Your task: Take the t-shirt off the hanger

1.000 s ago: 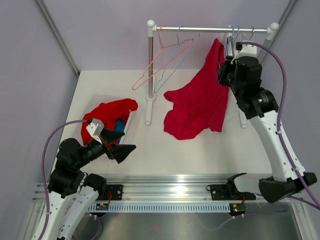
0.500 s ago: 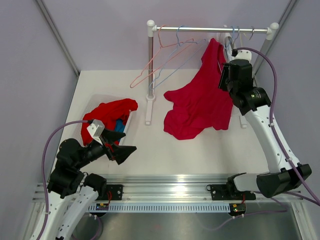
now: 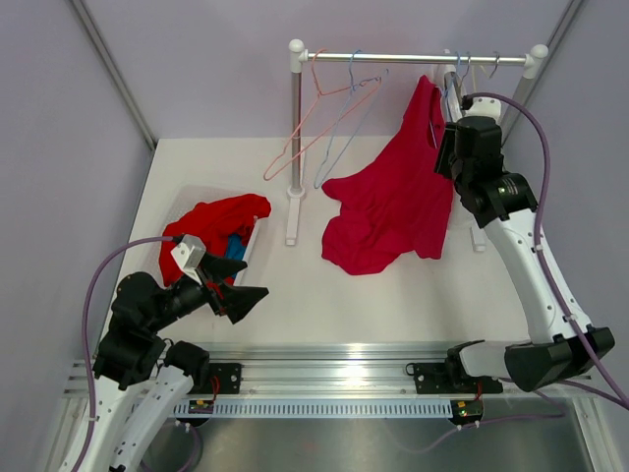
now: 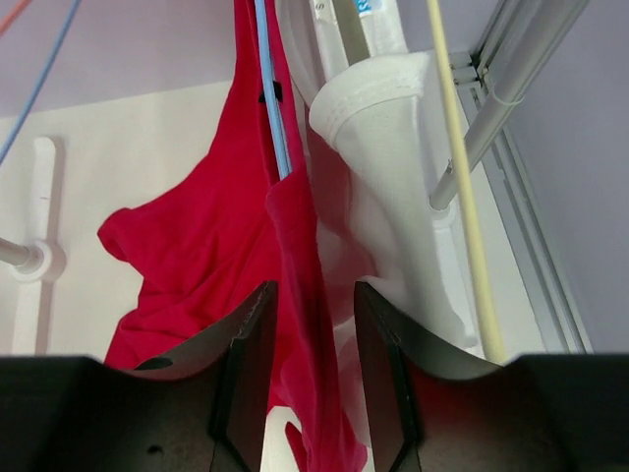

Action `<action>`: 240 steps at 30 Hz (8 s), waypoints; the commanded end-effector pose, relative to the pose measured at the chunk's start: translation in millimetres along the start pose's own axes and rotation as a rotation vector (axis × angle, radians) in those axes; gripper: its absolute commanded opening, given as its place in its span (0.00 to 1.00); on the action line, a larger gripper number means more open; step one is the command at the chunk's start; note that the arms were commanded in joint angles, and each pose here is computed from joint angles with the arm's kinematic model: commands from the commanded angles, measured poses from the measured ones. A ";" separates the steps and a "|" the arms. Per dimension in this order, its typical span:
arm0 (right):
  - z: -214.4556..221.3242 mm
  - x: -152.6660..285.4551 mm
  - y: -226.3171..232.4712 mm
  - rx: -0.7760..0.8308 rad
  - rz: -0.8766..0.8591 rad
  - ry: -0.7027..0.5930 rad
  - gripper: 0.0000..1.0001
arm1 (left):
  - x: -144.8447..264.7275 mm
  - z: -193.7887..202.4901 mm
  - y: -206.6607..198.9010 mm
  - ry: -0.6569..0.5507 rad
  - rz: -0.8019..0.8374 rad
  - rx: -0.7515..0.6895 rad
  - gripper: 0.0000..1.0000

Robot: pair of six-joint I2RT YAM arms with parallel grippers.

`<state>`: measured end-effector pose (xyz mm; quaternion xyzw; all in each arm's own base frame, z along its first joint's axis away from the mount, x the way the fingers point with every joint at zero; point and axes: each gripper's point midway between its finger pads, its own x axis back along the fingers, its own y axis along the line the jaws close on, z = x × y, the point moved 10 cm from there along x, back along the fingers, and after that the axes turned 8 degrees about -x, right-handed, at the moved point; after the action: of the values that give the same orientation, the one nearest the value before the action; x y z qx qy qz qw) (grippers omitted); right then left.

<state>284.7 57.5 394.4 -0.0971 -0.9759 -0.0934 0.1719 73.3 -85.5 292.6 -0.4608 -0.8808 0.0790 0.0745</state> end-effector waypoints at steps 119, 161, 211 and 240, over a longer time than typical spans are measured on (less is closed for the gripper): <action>182.7 183.7 43.5 -0.077 -1.258 0.438 0.00 | -129.0 -273.9 -92.8 -0.626 0.074 0.202 0.00; 39.8 234.0 103.2 0.010 -1.224 0.023 0.75 | -103.2 -226.6 -68.3 -0.525 -0.079 0.168 0.00; 11.8 264.4 71.3 -0.376 -1.414 -0.152 0.00 | -101.2 -122.9 -16.0 -0.010 -0.554 -0.134 0.99; 74.0 276.0 -49.9 -0.160 -1.530 0.231 0.00 | -0.9 -363.1 13.2 -0.681 -0.927 -0.207 0.00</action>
<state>-4.3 77.0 416.5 0.6151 -0.7243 -0.2761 0.1444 170.7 -70.4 623.0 -0.0126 -0.9763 0.1017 -0.1908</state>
